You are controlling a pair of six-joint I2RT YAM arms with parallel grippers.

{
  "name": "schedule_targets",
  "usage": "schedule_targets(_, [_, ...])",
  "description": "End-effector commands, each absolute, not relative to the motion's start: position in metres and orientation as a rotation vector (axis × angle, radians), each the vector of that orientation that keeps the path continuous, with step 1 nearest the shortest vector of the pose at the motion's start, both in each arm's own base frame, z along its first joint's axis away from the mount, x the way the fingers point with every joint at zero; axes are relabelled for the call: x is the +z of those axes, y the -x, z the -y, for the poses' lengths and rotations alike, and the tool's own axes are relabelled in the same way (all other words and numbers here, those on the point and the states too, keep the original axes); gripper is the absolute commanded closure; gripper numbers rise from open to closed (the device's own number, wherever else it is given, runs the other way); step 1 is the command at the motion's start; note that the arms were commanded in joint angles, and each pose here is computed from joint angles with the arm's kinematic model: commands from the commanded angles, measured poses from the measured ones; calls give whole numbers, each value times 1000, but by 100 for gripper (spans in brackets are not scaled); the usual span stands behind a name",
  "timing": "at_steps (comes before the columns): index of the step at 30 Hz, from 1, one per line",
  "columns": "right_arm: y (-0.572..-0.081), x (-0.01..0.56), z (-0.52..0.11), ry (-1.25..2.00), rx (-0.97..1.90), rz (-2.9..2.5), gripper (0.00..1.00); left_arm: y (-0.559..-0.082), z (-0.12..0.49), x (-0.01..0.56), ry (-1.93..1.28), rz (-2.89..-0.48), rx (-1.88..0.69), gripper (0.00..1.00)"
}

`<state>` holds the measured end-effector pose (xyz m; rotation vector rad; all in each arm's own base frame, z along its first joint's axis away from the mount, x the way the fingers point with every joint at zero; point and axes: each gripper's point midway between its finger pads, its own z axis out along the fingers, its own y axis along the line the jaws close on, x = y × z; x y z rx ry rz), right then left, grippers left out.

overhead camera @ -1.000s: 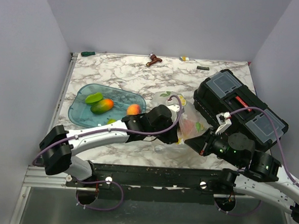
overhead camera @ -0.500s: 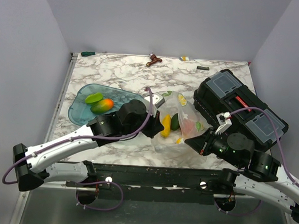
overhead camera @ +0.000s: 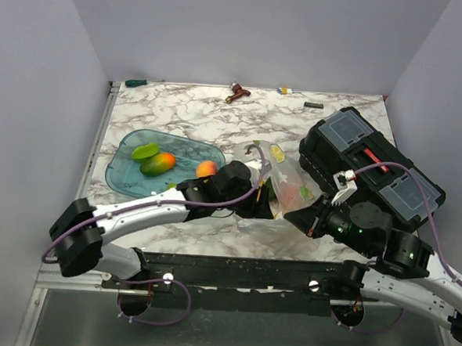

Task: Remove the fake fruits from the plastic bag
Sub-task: Take out the fake fruit from the plastic bag.

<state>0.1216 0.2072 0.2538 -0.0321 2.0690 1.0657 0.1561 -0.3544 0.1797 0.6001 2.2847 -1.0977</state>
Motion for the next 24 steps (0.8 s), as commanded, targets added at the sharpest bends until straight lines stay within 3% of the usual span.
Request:
schedule_targets(1, [-121,275,-204,31,1103,-2017,99,-149,403,179,-593,-2279,-1256,46])
schedule_targets(12, [-118,275,-194,6,1101,-2011,99,-174,435,114,-559,-2446,-1074,33])
schedule_targets(14, [-118,274,-193,3,1097,-2016,99,-172,438,104,-556,-2466,-1064,23])
schedule_targets(24, [-113,263,-196,35,1093,-2055,99,-169,437,64,-585,-2550,-965,22])
